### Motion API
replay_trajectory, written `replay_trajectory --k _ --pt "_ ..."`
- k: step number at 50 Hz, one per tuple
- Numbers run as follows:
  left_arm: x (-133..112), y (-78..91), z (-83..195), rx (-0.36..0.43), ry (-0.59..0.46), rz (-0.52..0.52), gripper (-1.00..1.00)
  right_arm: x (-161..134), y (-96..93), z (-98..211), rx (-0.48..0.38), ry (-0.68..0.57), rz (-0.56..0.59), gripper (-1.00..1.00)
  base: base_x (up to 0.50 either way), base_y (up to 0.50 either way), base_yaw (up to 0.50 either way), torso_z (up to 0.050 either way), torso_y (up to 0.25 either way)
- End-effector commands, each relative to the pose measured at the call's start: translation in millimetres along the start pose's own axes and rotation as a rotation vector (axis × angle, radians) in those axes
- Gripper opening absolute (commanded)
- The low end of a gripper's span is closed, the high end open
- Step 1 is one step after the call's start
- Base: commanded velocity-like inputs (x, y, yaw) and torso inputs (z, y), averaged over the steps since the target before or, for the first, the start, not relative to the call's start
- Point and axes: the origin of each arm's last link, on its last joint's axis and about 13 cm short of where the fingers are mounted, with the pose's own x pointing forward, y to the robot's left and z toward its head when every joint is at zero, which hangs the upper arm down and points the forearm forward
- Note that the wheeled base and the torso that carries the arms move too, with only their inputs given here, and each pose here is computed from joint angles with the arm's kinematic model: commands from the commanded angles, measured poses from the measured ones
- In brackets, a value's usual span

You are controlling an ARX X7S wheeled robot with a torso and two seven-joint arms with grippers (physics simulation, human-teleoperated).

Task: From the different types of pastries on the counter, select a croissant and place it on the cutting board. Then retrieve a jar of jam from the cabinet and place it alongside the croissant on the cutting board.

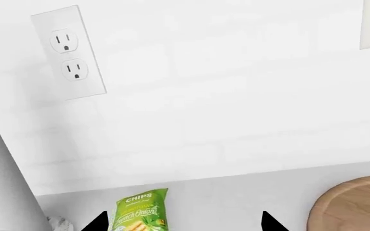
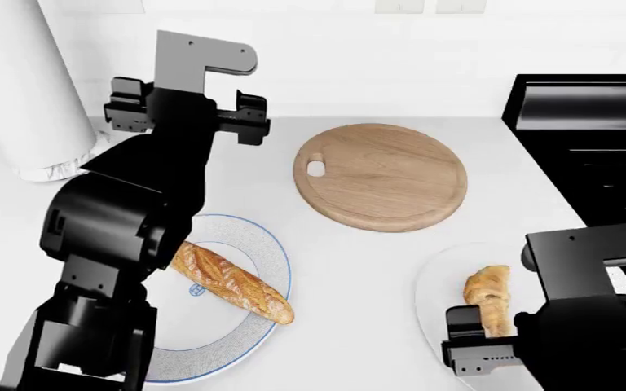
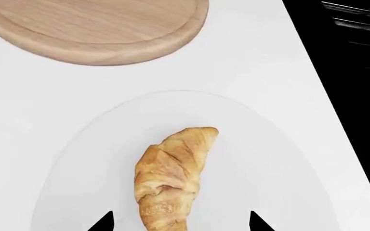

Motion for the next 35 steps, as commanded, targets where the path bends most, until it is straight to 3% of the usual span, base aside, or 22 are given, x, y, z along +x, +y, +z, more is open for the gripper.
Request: replay_trajectory --k 1,17,35 --pt "3.3 -0.1 -2.7 0.005 0.009 0.000 1.00 15.0 1.5 -0.3 0.009 0.016 0.024 1.00 0.00 0.00 0.00 0.000 0.000" --pt "5.1 -2.4 -4.6 0.014 0.017 -0.005 1.00 40.8 6.1 5.9 0.014 0.031 0.049 1.00 0.00 0.00 0.00 0.000 0.000" --pt "5.6 0.2 -2.7 0.006 0.016 -0.002 1.00 49.5 3.3 3.8 0.027 0.050 0.060 1.00 0.00 0.00 0.00 0.000 0.000"
